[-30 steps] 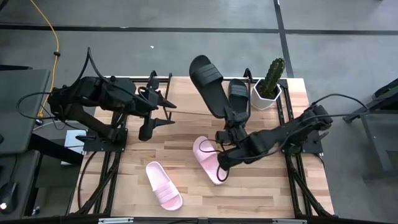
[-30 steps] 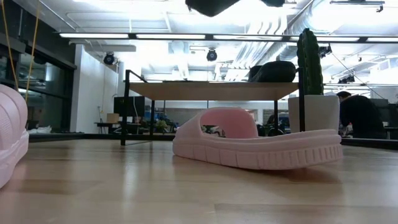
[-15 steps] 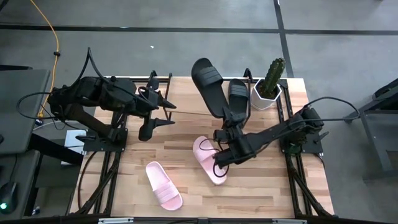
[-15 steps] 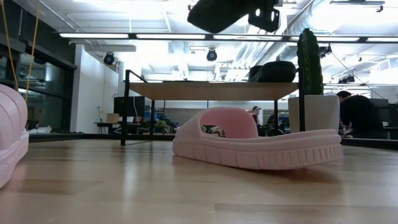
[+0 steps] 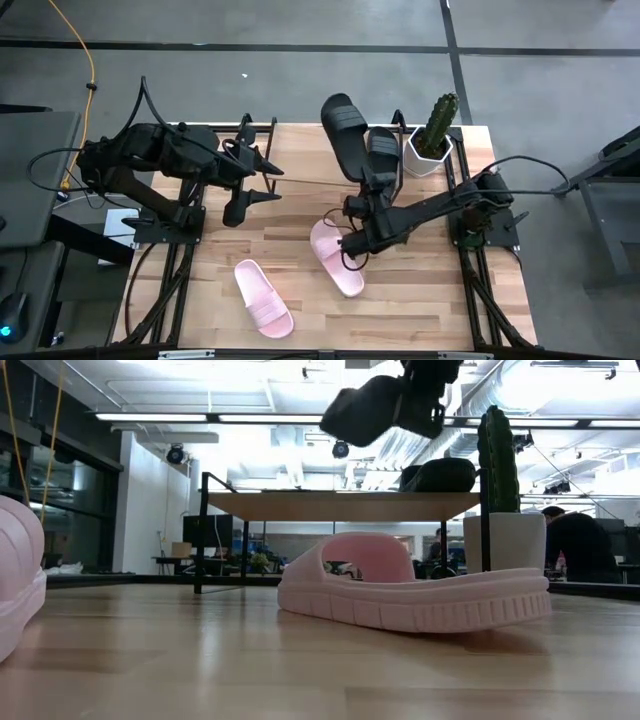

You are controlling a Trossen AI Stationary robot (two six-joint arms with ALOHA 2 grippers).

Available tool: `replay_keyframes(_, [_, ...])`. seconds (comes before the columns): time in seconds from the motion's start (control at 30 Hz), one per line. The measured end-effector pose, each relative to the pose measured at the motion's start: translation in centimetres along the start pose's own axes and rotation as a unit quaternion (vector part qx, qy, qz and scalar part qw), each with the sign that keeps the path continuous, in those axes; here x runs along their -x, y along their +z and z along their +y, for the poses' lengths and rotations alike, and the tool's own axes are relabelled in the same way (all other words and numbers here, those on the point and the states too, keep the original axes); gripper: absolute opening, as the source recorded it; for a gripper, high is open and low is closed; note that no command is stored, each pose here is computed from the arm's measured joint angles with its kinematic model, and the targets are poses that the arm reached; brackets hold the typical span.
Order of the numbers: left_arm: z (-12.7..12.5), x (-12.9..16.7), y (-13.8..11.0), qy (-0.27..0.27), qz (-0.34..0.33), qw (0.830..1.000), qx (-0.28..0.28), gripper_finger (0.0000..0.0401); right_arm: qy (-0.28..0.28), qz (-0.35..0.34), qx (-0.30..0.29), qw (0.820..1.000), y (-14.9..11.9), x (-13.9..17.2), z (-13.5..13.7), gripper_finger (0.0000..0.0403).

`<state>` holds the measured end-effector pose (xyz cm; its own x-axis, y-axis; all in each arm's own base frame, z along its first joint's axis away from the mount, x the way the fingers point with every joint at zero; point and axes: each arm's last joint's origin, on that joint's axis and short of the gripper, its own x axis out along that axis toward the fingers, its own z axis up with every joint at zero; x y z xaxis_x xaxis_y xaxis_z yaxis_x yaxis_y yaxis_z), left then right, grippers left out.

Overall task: Pick and place slides into the shelf
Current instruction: Put the black slide on the shelf

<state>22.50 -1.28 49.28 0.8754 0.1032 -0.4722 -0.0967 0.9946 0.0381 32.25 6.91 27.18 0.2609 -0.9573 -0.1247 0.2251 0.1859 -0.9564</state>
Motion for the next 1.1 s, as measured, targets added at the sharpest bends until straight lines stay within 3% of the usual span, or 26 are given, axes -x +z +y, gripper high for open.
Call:
replay_keyframes(0.47, [0.0,0.0,0.0,-0.004,0.0,1.0,0.003,0.0234,0.022,0.029,0.012,0.999,0.1,-0.4,2.7,0.0037])
replay_keyframes(1.1, [0.0,0.0,0.0,-0.004,0.0,1.0,0.005,0.0234,0.068,0.063,-0.002,0.996,-0.1,-0.2,3.0,0.0037])
